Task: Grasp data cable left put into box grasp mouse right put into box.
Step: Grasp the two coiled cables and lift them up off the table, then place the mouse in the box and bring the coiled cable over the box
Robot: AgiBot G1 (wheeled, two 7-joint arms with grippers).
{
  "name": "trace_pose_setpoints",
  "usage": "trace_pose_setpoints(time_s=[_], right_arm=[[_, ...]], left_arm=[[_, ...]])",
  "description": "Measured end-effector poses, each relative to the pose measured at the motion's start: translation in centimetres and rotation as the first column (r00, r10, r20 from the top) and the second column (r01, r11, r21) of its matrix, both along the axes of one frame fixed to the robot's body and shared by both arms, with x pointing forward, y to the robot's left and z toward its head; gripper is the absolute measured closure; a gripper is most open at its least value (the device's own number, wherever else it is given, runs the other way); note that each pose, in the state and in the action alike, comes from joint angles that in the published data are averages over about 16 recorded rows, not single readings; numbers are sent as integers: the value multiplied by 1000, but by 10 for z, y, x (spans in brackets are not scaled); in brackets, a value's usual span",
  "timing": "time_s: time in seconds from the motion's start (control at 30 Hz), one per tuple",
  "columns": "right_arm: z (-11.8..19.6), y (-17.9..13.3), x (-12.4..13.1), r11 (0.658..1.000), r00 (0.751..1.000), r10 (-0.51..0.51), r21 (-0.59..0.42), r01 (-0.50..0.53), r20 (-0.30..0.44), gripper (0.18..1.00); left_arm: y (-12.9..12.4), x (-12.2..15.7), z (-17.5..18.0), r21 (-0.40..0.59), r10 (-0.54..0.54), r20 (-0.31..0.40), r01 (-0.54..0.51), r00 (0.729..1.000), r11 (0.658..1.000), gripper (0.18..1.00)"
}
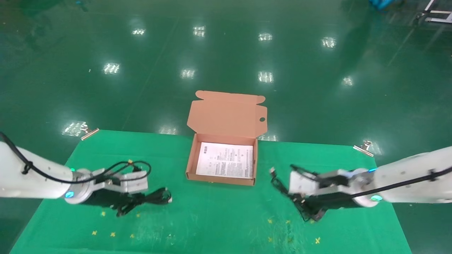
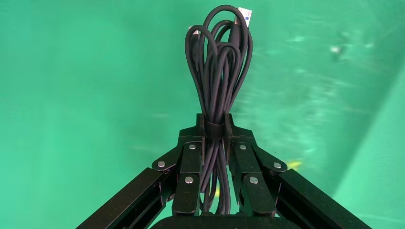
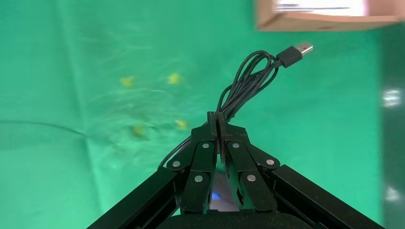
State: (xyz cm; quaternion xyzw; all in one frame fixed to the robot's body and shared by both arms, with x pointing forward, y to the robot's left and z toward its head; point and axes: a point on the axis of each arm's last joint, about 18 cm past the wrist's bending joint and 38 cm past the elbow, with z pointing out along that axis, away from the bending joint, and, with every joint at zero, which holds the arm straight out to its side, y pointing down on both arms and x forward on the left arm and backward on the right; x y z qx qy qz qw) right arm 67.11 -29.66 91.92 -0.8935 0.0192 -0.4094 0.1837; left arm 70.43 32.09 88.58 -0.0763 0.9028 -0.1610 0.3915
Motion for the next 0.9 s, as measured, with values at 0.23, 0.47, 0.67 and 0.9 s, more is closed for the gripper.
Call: trace_pose_setpoints(time_s=[0.23, 0.47, 0.67, 0.9], right_arm=[[47, -17, -11, 998, 992, -46, 42, 41, 114, 988], [98, -24, -21, 995, 966, -72, 82, 53, 249, 988], [143, -8, -23, 993, 930, -49, 121, 5, 364, 988], [191, 32, -12, 983, 879, 18, 150, -101, 476, 988]], left_arm=[[-2, -6, 39, 21, -13, 111, 10, 994, 1000, 931], [-12, -11, 71, 39, -34, 214, 26, 976, 999, 932], [-27, -11, 94, 47, -53, 292, 41, 955, 998, 932], [-44, -4, 122, 45, -62, 373, 49, 926, 998, 933]])
